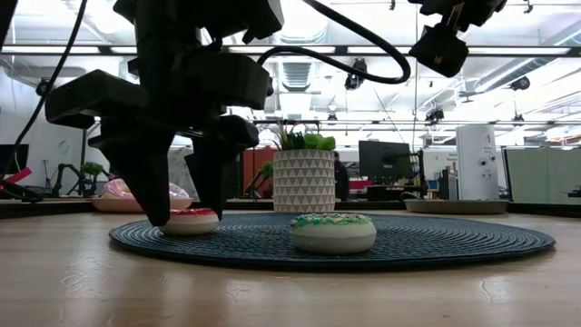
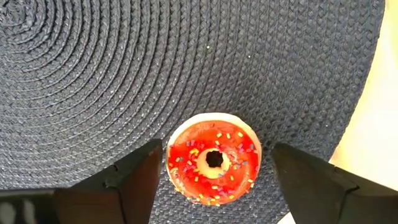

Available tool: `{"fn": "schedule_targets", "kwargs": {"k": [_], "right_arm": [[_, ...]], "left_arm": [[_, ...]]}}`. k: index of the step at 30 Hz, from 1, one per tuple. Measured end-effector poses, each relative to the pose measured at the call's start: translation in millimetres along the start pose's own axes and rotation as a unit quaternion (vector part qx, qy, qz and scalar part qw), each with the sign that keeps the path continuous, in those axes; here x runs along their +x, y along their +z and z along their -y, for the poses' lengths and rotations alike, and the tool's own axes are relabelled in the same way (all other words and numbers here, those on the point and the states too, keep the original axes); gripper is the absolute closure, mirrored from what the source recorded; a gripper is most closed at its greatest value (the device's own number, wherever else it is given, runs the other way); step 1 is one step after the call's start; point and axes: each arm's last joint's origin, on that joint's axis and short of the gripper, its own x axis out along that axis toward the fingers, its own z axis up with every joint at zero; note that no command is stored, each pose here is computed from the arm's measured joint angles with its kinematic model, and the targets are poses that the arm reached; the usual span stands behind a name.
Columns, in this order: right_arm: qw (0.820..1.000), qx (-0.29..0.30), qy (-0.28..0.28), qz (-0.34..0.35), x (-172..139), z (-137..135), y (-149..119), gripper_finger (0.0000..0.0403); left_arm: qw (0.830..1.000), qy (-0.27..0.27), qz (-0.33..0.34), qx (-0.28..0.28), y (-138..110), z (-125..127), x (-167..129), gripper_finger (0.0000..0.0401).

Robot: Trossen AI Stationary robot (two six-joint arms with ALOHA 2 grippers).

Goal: Pick & Place donuts
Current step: Put the small red donut on the gray plate

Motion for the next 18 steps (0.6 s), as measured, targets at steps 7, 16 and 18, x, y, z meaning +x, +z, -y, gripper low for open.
{"fn": "schedule_targets", "kwargs": {"k": [7,16,18], "right_arm": [[1.000,0.000,0.000,0.000,0.1,0.1,-0.2,0.0170],[1.000,0.000,0.000,0.000,0.1,0.1,-0.2,0.0170],[1.000,0.000,0.000,-0.001,0.2,0.2,-0.3,0.0170]], "left_arm": [[1.000,-0.001,0.000,-0.001,0.0,0.0,0.0,0.0150],[1.000,-0.002,0.000,-0.003,0.0,0.1,0.0,0.0197],[1.000,-0.002,0.000,-0.003,0.0,0.2,0.0,0.0204]]}}
